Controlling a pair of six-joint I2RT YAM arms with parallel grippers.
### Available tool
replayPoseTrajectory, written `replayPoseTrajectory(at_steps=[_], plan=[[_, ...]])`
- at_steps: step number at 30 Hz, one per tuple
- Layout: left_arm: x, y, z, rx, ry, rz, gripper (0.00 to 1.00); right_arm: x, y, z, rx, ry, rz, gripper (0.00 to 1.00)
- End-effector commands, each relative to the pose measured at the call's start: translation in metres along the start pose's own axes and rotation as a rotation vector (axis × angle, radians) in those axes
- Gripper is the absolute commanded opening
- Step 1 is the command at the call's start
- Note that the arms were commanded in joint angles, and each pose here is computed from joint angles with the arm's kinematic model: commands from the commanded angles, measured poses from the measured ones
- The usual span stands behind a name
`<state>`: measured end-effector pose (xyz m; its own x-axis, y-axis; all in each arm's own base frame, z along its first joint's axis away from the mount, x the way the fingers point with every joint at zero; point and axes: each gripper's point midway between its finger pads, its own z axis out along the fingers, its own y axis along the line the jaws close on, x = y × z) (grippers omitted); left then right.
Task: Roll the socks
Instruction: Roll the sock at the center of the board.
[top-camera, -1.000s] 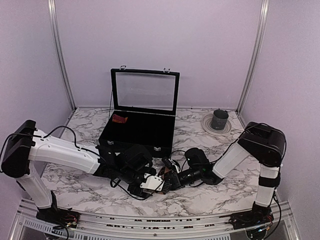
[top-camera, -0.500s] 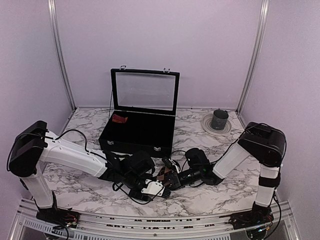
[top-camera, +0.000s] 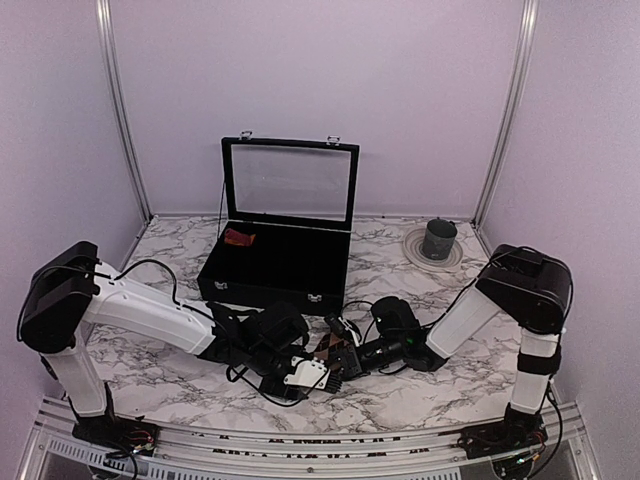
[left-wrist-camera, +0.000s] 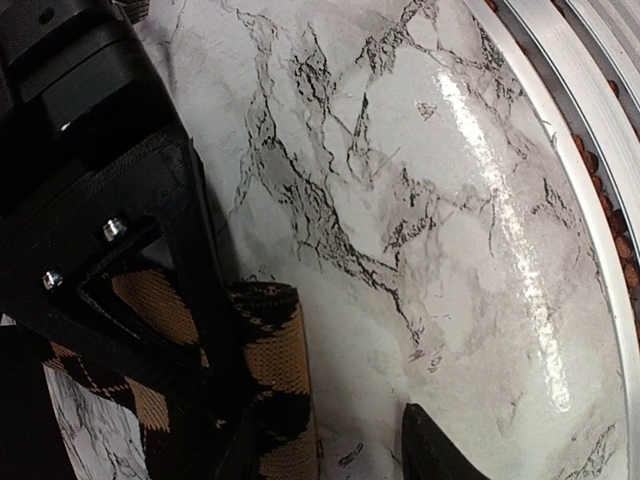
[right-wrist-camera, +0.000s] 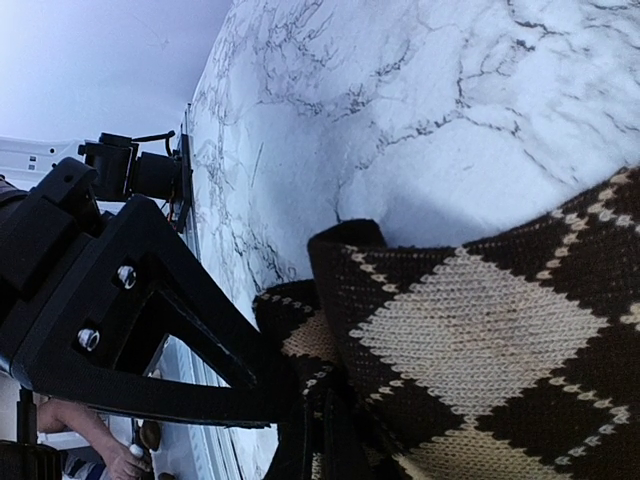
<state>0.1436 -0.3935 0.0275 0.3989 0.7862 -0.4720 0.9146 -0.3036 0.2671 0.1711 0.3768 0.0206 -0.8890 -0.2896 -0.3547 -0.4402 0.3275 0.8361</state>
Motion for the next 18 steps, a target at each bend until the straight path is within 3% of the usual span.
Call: replayPoseTrajectory(at_steps=[1,11,18], plan=[[0.024,0.006,0.002,-0.029,0.062,-0.028,0.49,0.080,-0.081,-0.019,0.276,0.165,0.237,0.00],[0.038,0.007,0.012,-0.035,0.109,-0.030,0.40,0.078,-0.078,-0.018,0.269,0.164,0.233,0.00],[0.047,-0.001,0.020,0.022,0.160,-0.050,0.11,0.063,-0.066,-0.021,0.252,0.118,0.178,0.10]])
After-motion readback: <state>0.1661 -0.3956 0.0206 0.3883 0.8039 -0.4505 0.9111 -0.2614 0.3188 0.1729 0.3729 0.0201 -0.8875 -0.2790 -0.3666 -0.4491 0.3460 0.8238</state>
